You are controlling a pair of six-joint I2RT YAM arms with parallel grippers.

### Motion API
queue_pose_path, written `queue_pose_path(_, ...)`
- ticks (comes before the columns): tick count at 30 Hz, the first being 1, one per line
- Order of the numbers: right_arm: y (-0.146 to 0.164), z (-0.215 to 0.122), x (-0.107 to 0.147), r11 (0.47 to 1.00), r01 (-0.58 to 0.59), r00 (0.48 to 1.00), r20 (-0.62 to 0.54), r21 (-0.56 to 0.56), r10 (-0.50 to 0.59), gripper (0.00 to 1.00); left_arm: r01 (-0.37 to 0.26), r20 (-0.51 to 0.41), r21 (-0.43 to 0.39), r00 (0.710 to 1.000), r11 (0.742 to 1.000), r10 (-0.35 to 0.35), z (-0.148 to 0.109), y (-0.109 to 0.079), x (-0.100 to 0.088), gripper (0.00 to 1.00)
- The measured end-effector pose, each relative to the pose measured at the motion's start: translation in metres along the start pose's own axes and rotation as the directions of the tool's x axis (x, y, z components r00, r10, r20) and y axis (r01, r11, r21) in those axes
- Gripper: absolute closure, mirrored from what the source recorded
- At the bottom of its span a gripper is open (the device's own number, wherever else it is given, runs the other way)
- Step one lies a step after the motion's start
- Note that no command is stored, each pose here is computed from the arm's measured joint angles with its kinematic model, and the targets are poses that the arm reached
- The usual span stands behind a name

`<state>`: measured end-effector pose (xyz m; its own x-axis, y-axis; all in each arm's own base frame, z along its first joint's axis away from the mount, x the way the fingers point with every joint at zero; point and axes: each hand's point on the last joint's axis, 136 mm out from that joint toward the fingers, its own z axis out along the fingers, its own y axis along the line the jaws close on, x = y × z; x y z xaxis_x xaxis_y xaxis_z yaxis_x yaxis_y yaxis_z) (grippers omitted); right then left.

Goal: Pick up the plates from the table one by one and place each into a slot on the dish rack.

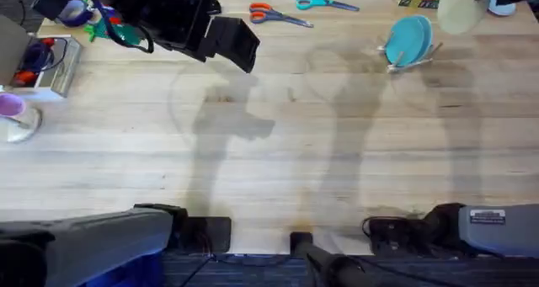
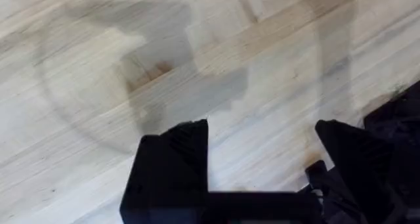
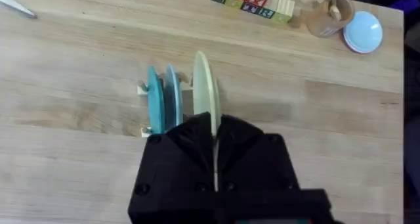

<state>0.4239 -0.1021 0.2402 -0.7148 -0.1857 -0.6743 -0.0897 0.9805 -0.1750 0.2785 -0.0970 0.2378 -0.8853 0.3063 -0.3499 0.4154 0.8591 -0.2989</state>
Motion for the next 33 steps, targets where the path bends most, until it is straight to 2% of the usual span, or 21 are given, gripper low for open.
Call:
queue_pose_path(5,-0.001,0.001,-0.002,1.000,0.001,1.000,0.006,0.002,-0.001,0.971,0.000,0.000,0.000,1.000,1.000,0.000,0.000,0.000,0.000,0.006)
queue_pose_path(19,-0.001,0.029,0.009,0.999,-0.029,0.999,-0.039,-0.015,0.028,0.971,0.000,0.000,0.000,1.000,1.000,0.000,0.000,0.000,0.000,0.006)
queue_pose_path(33,0.015,0.045,0.008,0.999,-0.009,0.998,-0.055,-0.044,0.006,0.971,0.000,0.000,0.000,1.000,1.000,0.000,0.000,0.000,0.000,0.006)
